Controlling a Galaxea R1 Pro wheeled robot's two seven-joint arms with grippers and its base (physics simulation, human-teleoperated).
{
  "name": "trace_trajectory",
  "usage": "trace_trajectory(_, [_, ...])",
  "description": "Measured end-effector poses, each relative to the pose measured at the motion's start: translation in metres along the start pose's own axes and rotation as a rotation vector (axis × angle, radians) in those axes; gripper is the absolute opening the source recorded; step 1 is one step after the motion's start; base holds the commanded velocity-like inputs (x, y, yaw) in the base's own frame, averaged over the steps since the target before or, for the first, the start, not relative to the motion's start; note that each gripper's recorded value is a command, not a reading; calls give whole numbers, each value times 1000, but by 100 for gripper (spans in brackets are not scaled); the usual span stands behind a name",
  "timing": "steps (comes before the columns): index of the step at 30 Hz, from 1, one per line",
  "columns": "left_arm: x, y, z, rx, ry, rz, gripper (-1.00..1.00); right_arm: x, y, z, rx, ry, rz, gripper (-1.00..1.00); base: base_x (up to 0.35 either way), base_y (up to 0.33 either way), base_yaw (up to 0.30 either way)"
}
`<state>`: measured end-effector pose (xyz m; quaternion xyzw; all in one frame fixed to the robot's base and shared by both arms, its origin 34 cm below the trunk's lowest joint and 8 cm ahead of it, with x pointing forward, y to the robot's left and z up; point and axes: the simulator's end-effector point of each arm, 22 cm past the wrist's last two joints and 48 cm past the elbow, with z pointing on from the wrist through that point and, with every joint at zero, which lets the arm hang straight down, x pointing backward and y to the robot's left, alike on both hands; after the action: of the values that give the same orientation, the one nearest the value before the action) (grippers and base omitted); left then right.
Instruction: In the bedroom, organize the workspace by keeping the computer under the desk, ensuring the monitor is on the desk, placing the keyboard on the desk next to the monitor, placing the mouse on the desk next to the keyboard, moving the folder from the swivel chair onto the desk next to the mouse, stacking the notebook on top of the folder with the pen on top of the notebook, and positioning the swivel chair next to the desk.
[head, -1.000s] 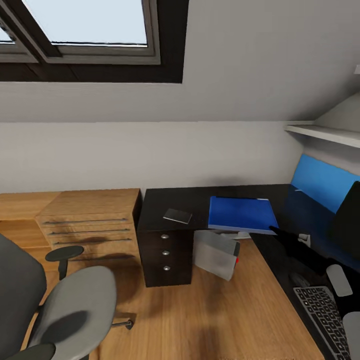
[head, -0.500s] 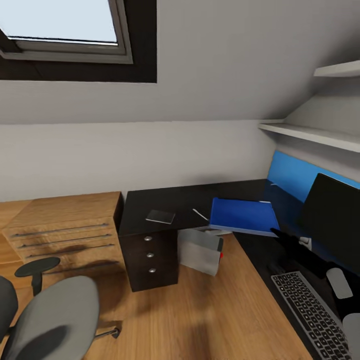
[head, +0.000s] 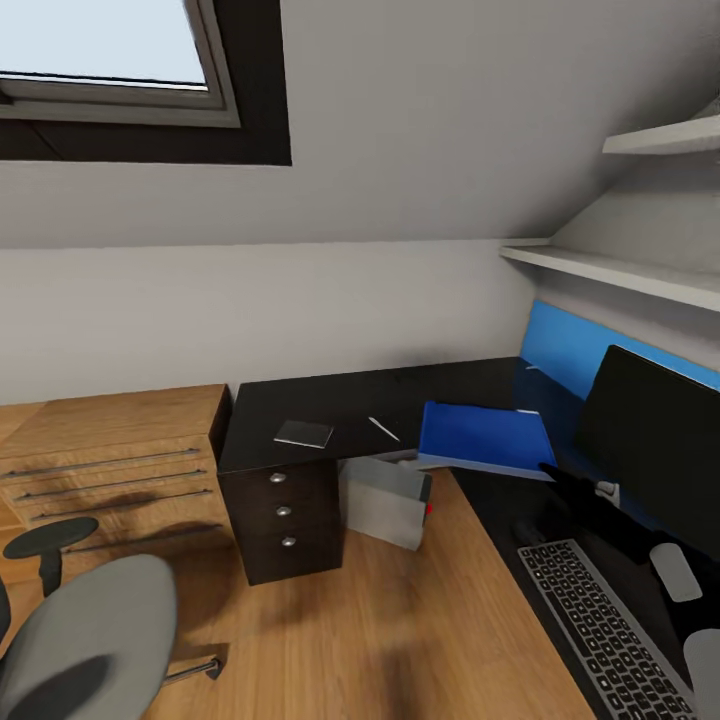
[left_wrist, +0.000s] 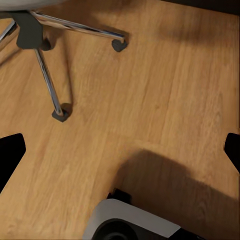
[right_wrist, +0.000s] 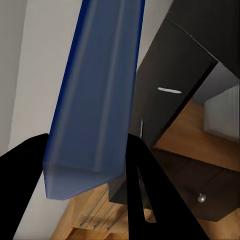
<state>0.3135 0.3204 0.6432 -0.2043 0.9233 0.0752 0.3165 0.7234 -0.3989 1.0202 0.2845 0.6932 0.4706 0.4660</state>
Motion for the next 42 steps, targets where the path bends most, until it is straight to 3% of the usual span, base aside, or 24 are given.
trace_trajectory(36, [-1, 1, 0, -1, -2, -1, 100, 9, -6, 2, 6, 9, 27, -100, 30, -39, 0])
trace_trajectory(42, [-1, 0, 0, 0, -3, -1, 100, 5, -10, 4, 20, -28, -10, -100, 239, 0, 0])
